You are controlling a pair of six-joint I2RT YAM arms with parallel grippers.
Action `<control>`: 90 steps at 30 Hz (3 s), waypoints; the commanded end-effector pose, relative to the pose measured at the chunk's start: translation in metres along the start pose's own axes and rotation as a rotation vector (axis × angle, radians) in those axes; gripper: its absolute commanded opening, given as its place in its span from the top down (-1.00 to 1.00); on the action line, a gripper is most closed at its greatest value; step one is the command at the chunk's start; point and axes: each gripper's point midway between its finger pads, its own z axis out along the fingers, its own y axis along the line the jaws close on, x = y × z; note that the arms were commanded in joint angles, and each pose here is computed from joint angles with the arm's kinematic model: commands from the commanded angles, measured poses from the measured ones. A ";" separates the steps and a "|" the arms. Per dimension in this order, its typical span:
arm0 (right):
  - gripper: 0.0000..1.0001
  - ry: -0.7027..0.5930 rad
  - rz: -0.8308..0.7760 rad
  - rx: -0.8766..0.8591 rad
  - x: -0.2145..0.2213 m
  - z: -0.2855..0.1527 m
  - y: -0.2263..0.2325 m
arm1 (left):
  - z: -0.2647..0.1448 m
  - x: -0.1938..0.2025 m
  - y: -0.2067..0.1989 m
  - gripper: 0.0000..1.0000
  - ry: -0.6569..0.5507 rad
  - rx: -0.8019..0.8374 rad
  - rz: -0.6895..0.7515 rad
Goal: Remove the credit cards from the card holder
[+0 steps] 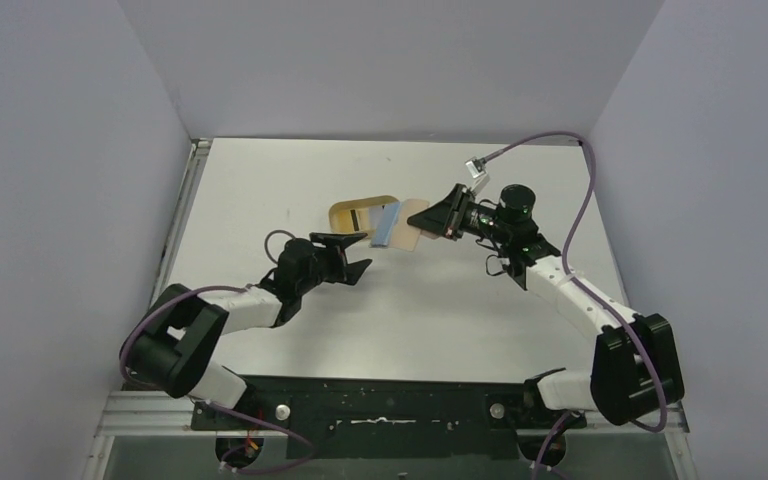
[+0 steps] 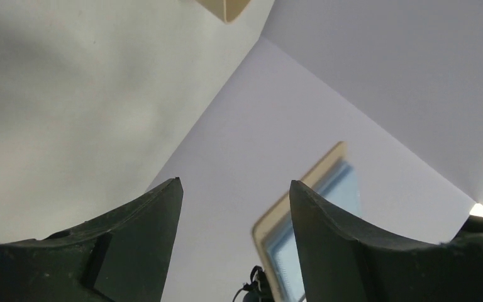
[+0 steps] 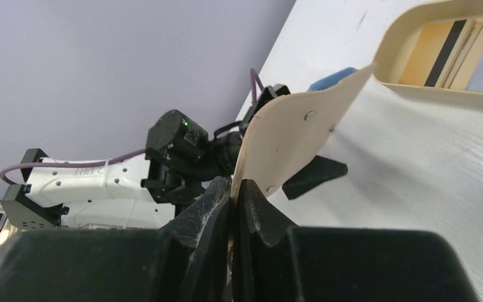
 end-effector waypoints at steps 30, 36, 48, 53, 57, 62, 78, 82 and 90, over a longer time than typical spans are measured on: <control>1.00 -0.092 -0.042 -0.098 -0.010 0.014 0.017 | -0.004 0.036 -0.055 -0.24 0.128 0.362 -0.373; 1.00 -0.093 -0.037 -0.097 -0.008 0.014 0.014 | -0.005 0.042 -0.059 -0.25 0.148 0.374 -0.377; 1.00 -0.089 -0.026 -0.038 -0.004 -0.002 -0.003 | -0.008 0.041 -0.060 -0.07 0.158 0.393 -0.347; 1.00 -0.087 -0.024 -0.036 -0.006 -0.006 -0.005 | -0.009 0.045 -0.065 -0.03 0.160 0.382 -0.291; 1.00 -0.077 -0.029 -0.042 -0.005 -0.005 -0.005 | -0.006 0.053 -0.068 0.00 0.170 0.363 -0.249; 1.00 -0.060 -0.035 -0.039 -0.003 -0.005 -0.005 | -0.002 0.063 -0.074 0.05 0.196 0.364 -0.224; 1.00 -0.054 -0.033 -0.037 -0.003 -0.012 -0.008 | -0.014 0.049 -0.075 0.20 0.101 0.342 -0.131; 1.00 -0.052 -0.032 -0.038 -0.002 -0.012 -0.007 | -0.016 0.048 -0.077 0.20 0.092 0.340 -0.118; 1.00 -0.047 -0.033 -0.042 -0.001 -0.013 -0.007 | -0.023 0.041 -0.077 0.21 0.049 0.316 -0.073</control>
